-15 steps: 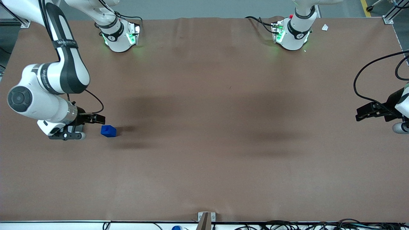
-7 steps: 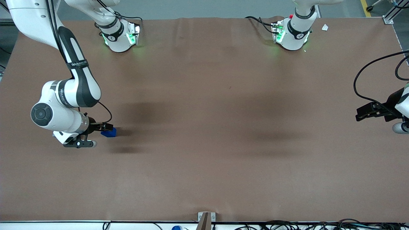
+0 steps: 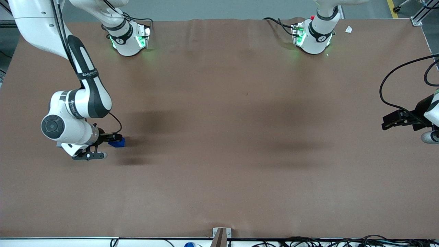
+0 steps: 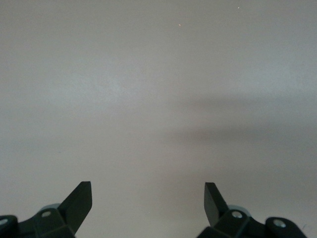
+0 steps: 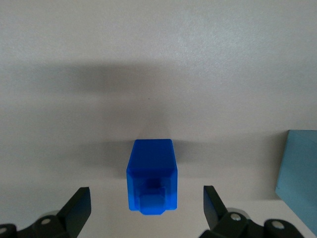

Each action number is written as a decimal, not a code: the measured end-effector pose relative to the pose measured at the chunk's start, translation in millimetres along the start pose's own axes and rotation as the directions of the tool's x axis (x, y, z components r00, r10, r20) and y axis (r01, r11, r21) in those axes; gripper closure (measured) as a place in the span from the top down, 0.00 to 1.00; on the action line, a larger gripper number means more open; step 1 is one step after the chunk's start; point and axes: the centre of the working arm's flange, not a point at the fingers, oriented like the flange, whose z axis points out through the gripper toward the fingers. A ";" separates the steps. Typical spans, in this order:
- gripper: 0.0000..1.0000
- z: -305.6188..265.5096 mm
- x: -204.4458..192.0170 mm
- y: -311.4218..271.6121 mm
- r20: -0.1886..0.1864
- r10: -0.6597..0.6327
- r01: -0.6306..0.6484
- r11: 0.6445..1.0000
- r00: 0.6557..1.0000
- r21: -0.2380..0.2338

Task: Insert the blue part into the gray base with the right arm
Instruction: 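Lower the right gripper and close it on the blue block, then lift the blue block and carry it over the gray base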

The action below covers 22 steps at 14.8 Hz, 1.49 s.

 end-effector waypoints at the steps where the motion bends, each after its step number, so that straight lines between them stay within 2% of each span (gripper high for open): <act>1: 1.00 5.5 -0.2 -0.1 0.003 0.000 0.000 1.000 1.000 0.000; 6: 1.00 24.4 -2.2 -0.4 0.012 -0.002 0.002 1.000 1.000 0.000; 10: 0.93 29.2 -2.9 -0.5 0.016 -0.003 0.003 1.000 1.000 0.000; 11: 0.86 29.2 -2.9 -0.4 0.016 -0.003 0.003 1.000 1.000 0.000; 14: 0.55 29.2 -2.9 -0.4 0.016 -0.003 0.003 1.000 1.000 -0.001; 15: 0.51 29.1 -2.9 -0.5 0.016 -0.004 0.004 1.000 1.000 -0.001; 19: 0.51 28.8 -2.9 -0.4 0.019 -0.006 0.006 1.000 1.000 -0.001; 22: 0.51 16.8 1.3 1.7 0.037 -0.002 0.002 1.000 0.999 -0.003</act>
